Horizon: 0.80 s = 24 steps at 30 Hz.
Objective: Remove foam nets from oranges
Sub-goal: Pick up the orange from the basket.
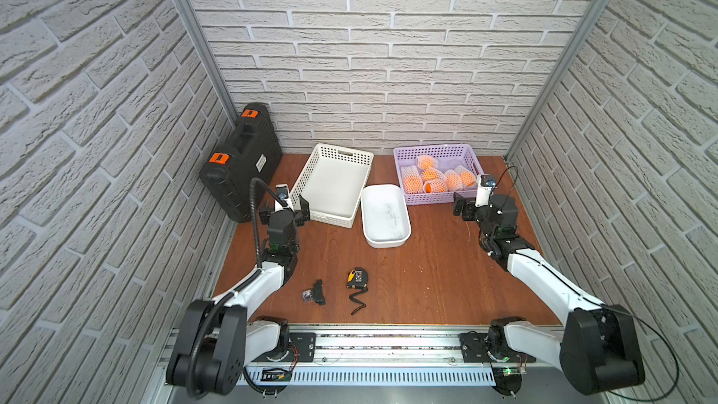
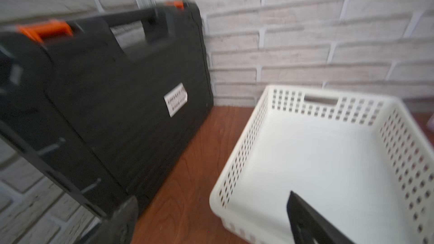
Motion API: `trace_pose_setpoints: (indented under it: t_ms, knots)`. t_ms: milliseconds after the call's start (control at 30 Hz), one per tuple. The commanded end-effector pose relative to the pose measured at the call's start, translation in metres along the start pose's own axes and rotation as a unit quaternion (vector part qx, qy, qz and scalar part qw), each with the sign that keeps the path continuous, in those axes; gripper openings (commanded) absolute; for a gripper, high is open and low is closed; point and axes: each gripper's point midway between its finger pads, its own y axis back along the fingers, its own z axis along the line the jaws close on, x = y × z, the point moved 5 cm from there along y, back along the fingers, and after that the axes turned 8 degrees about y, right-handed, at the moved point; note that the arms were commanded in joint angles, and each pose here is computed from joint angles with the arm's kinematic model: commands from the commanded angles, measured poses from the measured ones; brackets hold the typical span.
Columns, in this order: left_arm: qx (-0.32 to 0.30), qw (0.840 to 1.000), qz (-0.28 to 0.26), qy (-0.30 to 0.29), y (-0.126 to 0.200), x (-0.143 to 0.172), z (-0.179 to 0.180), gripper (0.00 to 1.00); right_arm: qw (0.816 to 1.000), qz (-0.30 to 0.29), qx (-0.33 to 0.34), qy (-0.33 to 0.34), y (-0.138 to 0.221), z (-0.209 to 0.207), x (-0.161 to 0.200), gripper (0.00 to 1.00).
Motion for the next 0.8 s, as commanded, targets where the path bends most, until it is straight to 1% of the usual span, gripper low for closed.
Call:
trace_pose_setpoints:
  t_ms: [0,67,100,133,200,233,267,300,333,367,433,467,600,667,767]
  knots:
    - [0.0,0.998,0.003,0.064,0.013,-0.034,-0.005,0.98,0.993,0.059,0.017,-0.098,0.019,-0.004,-0.003,1.0]
    - [0.005,0.996,0.016,0.086,0.018,-0.049,-0.009,0.98,0.989,0.066,0.048,-0.127,0.032,-0.012,-0.011,1.0]
    - [0.012,0.995,0.021,0.096,0.021,-0.056,-0.011,0.98,0.985,0.059,0.069,-0.15,0.04,-0.018,-0.015,1.0]
    - [0.029,0.994,0.021,0.105,0.023,-0.062,-0.015,0.98,0.984,0.043,0.065,-0.162,0.046,-0.02,-0.021,1.0]
    - [0.075,0.989,0.009,0.13,0.029,-0.073,-0.022,0.98,0.987,0.021,0.019,-0.157,0.051,-0.012,-0.037,1.0]
    - [0.092,0.983,0.005,0.156,0.032,-0.078,-0.023,0.98,0.988,0.019,-0.008,-0.151,0.051,-0.006,-0.045,1.0]
    - [0.096,0.979,0.006,0.181,0.033,-0.081,-0.021,0.98,0.988,0.024,-0.028,-0.15,0.05,-0.001,-0.05,0.99]
    - [0.098,0.974,0.014,0.204,0.033,-0.085,-0.021,0.98,0.986,0.036,-0.051,-0.152,0.045,0.006,-0.055,0.96]
    - [0.099,0.97,0.027,0.219,0.032,-0.088,-0.022,0.98,0.985,0.055,-0.082,-0.145,0.039,0.014,-0.061,0.94]
    - [0.097,0.968,0.036,0.23,0.031,-0.09,-0.023,0.98,0.982,0.076,-0.103,-0.136,0.035,0.021,-0.064,0.89]
    - [0.095,0.961,0.057,0.254,0.028,-0.089,-0.026,0.98,0.973,0.137,-0.126,-0.134,0.018,0.032,-0.062,0.83]
    - [0.092,0.957,0.067,0.266,0.027,-0.086,-0.026,0.98,0.97,0.156,-0.133,-0.13,0.012,0.038,-0.063,0.8]
    - [0.113,0.945,0.121,0.28,0.022,-0.077,-0.044,0.98,0.965,0.214,-0.129,-0.081,-0.016,0.061,-0.059,0.79]
    - [0.124,0.937,0.163,0.282,0.018,-0.071,-0.055,0.98,0.961,0.238,-0.129,-0.056,-0.033,0.076,-0.054,0.79]
    - [0.117,0.936,0.201,0.263,0.019,-0.061,-0.067,0.98,0.955,0.268,-0.127,-0.022,-0.058,0.096,-0.046,0.8]
